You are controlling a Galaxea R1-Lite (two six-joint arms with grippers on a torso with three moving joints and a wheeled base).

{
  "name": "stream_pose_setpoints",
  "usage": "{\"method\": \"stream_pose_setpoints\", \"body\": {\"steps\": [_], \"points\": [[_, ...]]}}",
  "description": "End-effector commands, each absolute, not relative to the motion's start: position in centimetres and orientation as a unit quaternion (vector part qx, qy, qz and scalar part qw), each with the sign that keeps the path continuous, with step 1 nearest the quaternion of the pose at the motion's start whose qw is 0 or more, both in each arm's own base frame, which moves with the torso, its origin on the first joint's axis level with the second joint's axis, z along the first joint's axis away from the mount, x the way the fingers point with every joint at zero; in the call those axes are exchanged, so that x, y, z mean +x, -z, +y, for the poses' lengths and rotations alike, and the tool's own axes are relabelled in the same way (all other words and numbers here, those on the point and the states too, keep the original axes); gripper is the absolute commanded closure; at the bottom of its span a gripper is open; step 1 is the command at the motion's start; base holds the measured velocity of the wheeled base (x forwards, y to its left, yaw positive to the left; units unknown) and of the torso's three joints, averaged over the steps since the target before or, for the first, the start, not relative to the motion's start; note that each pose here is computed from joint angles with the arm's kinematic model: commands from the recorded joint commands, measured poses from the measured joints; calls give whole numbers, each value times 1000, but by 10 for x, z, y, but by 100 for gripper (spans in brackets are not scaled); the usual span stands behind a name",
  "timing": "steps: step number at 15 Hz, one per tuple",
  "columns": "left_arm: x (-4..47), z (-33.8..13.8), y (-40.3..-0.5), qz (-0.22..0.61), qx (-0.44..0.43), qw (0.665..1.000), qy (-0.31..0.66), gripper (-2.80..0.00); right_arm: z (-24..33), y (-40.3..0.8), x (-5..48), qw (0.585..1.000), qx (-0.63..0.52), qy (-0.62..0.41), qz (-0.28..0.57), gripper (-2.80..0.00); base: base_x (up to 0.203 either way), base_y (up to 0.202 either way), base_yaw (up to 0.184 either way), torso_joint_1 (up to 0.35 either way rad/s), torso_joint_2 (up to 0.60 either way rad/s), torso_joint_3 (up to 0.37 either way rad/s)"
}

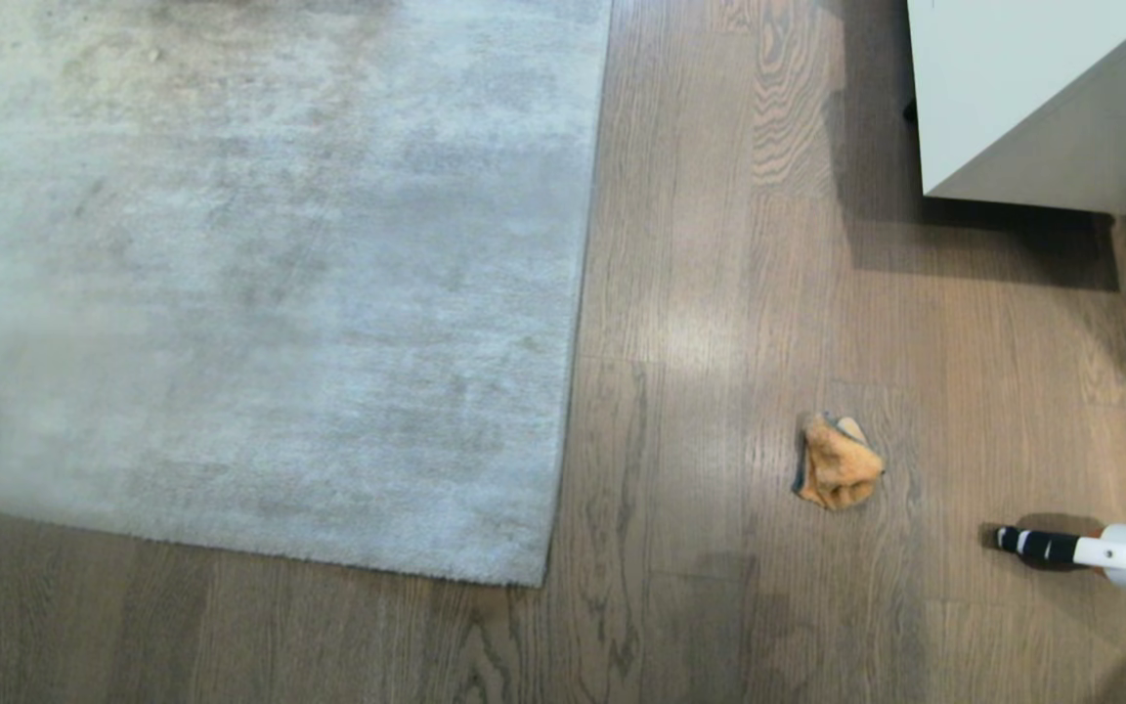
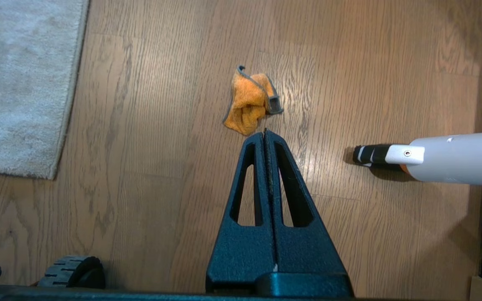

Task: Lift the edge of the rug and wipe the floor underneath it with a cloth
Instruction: Lift up the carpet

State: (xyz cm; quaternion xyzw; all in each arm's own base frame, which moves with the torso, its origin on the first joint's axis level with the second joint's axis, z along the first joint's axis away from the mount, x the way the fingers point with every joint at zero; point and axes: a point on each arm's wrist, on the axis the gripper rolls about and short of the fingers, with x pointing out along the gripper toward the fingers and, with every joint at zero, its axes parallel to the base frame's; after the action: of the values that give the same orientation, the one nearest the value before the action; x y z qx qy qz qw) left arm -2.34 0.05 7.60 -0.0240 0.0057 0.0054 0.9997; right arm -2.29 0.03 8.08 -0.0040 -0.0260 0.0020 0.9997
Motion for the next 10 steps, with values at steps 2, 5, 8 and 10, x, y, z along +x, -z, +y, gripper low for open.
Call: {"method": "stream_pose_setpoints", "body": {"steps": [2, 5, 8, 10], "points": [[-23, 0, -76, 8, -24, 1000, -5, 0, 0, -81, -23, 1000, -4, -2, -26, 0, 0, 0, 0, 1, 2, -196], [-23, 0, -76, 8, -24, 1000, -5, 0, 0, -81, -23, 1000, -4, -2, -26, 0, 0, 0, 0, 2, 2, -198], [-23, 0, -76, 8, -24, 1000, -5, 0, 0, -81, -23, 1000, -4, -2, -26, 0, 0, 0, 0, 8, 2, -199], [-23, 0, -76, 8, -24, 1000, -5, 0, 0, -81, -23, 1000, -4, -2, -26, 0, 0, 0, 0, 2, 2, -194]]}}
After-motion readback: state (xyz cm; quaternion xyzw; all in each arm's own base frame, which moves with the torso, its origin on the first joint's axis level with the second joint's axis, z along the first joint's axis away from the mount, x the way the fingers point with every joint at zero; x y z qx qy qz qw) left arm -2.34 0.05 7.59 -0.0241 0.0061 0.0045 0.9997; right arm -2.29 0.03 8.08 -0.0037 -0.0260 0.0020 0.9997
